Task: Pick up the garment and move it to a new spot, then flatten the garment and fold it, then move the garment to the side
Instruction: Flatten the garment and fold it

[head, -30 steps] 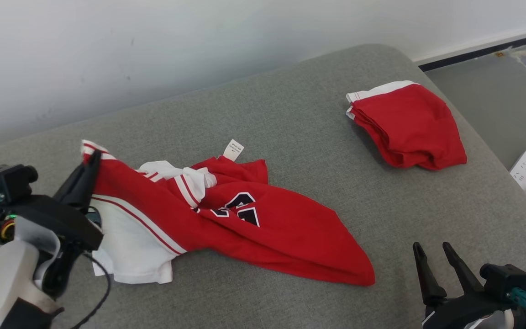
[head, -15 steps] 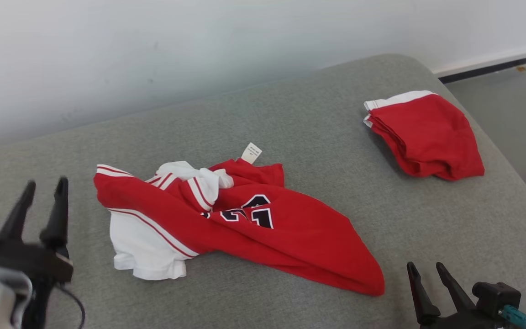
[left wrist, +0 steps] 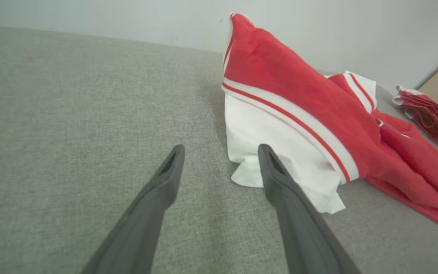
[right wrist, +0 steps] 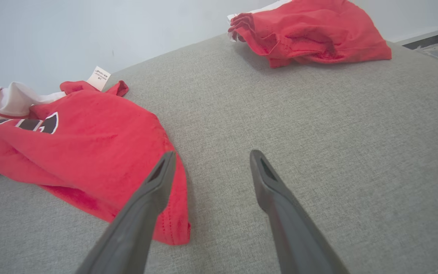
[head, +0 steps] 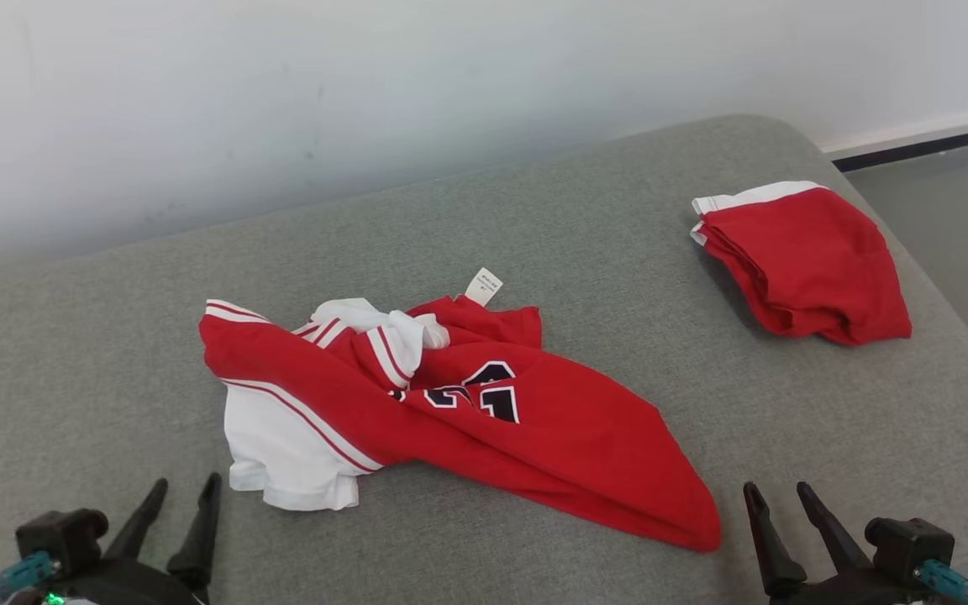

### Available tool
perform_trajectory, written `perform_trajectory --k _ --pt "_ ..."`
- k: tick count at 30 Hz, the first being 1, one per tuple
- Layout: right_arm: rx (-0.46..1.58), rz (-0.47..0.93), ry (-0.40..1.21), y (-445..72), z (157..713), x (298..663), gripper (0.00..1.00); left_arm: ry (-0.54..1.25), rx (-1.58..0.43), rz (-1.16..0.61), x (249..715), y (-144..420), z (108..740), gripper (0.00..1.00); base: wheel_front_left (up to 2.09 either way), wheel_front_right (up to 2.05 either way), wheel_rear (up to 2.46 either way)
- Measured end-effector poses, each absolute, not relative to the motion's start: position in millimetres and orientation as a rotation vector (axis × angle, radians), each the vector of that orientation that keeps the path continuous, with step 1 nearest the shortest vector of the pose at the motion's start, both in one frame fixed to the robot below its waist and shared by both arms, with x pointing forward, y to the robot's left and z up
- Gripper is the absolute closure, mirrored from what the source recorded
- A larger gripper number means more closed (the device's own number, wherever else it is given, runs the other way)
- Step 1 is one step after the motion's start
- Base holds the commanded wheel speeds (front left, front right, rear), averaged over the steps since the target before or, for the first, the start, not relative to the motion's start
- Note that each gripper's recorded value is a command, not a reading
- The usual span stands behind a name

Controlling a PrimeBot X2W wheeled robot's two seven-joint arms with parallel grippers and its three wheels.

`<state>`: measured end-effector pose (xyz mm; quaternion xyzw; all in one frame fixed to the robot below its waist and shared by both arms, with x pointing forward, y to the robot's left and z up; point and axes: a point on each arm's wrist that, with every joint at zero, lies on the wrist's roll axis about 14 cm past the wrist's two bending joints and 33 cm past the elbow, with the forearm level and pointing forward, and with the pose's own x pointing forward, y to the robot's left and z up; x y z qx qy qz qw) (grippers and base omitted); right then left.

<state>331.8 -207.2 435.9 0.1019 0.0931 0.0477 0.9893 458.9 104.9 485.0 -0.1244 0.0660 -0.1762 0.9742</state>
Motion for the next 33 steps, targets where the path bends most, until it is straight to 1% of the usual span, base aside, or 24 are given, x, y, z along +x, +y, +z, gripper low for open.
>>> perform_trajectory --k 8,22,23,24,25,26,33 --pt "0.199 0.052 0.185 -223.3 436.7 325.7 0.0 0.255 -0.205 -0.414 455.2 83.3 452.3 0.0 0.0 0.0 0.0" --pt "0.199 0.015 0.193 -233.6 434.2 318.4 0.0 0.293 -0.183 -0.464 466.4 63.3 442.0 0.0 0.0 0.0 0.0" --pt "0.199 0.014 0.194 -233.9 433.9 318.3 0.0 0.289 -0.173 -0.477 466.7 61.3 442.5 0.22 0.0 0.0 0.0" --pt "0.199 0.013 0.195 -234.3 433.8 318.2 0.0 0.29 -0.169 -0.48 466.9 60.6 441.9 0.51 0.0 0.0 0.0" --pt "0.198 0.013 0.195 -234.7 433.8 318.3 0.0 0.288 -0.171 -0.481 466.8 60.4 441.7 0.97 0.0 0.0 0.0" --pt "0.198 0.013 0.194 -234.8 433.9 318.6 0.0 0.283 -0.173 -0.485 466.4 60.2 442.2 1.0 0.0 0.0 0.0" --pt "0.202 0.019 0.203 -232.4 430.7 315.9 0.0 0.24 -0.206 -0.478 460.0 68.4 450.9 1.0 0.0 0.0 0.0"
